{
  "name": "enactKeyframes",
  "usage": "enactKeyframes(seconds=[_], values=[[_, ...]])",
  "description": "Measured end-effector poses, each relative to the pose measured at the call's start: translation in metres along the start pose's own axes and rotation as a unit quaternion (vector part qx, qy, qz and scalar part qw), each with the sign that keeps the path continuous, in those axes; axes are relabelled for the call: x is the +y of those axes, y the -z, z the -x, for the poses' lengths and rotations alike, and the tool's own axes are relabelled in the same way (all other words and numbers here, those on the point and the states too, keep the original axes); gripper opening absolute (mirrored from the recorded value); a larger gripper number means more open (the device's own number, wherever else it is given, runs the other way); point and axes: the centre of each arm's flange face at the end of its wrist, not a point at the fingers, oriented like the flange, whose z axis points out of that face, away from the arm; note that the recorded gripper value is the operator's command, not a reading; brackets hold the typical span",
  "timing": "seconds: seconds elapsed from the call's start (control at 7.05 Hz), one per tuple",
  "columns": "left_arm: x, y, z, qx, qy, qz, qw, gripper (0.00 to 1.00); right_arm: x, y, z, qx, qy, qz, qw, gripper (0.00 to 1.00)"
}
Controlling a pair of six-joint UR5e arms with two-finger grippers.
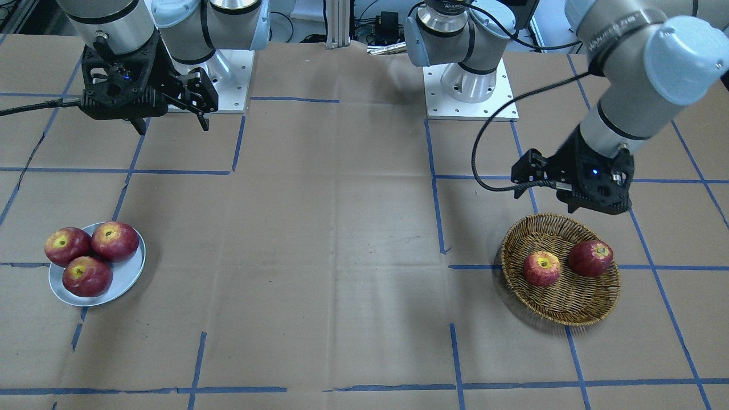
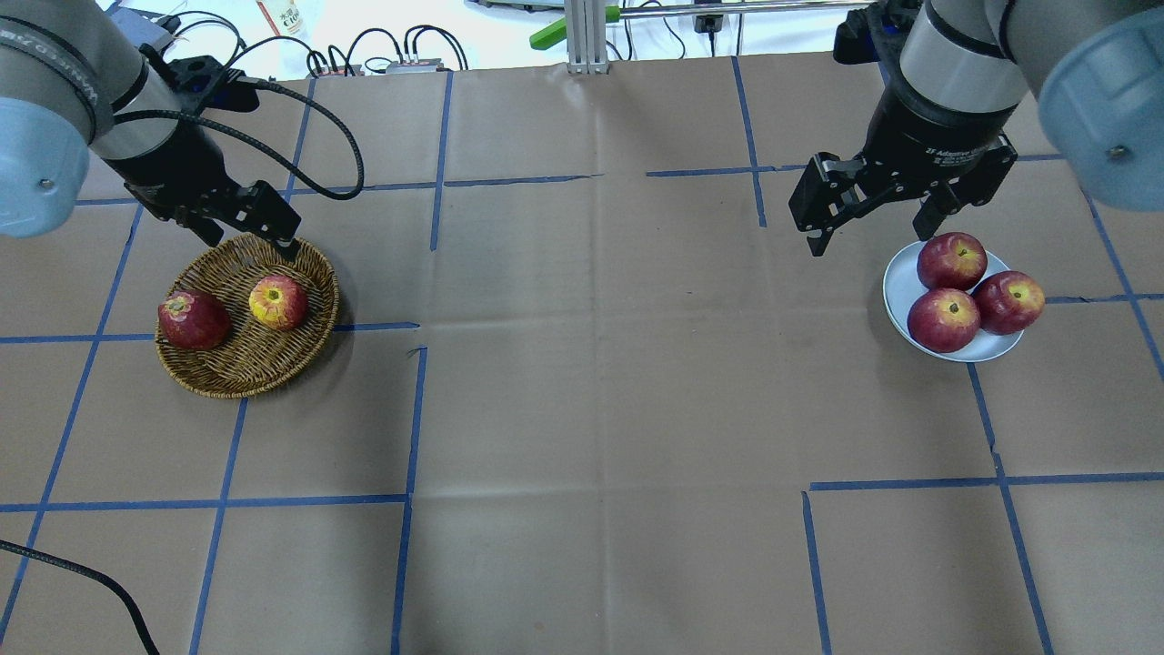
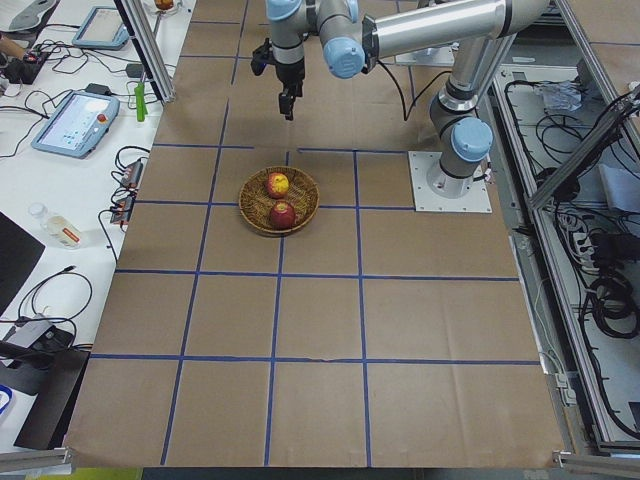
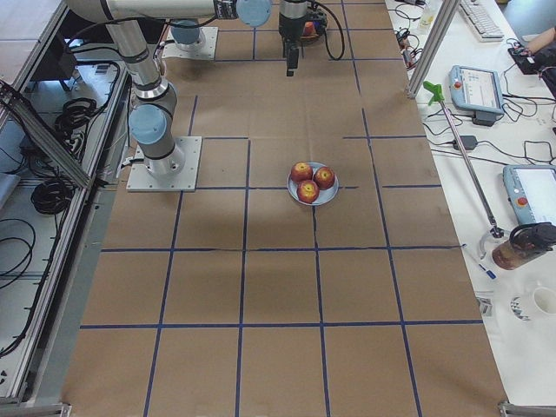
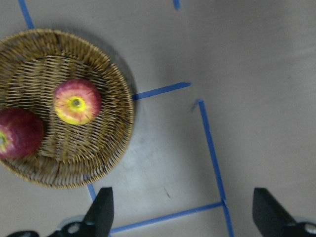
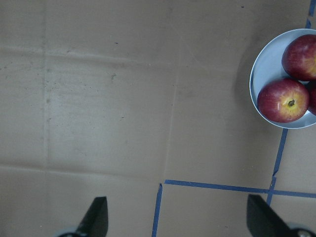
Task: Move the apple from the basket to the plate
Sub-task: 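Lower the left gripper into the basket over the yellow-red apple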
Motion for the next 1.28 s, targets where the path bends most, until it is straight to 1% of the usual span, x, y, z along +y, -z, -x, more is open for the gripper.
enactKeyframes(seconds=[0.14, 0.28, 0.57, 0.85, 1.28], values=[[-0.006, -0.023, 0.032, -0.002, -0.011, -0.002, 0.9999, 0.99, 0.000, 0.000, 0.000, 0.000, 0.000, 0.000, 1.0000, 1.00], [-0.012, -0.039, 0.050, -0.005, -0.022, -0.005, 0.9997, 0.99, 0.000, 0.000, 0.000, 0.000, 0.000, 0.000, 1.0000, 1.00], [-0.022, -0.076, 0.065, 0.002, -0.033, 0.002, 0.9994, 0.99, 0.000, 0.000, 0.000, 0.000, 0.000, 0.000, 1.0000, 1.00], [-0.037, -0.117, 0.076, 0.003, -0.039, 0.004, 0.9992, 0.99, 0.000, 0.000, 0.000, -0.001, 0.000, 0.000, 1.0000, 1.00], [-0.041, -0.151, 0.081, 0.015, -0.039, 0.021, 0.9989, 0.99, 0.000, 0.000, 0.000, -0.001, 0.000, 0.000, 1.0000, 1.00]])
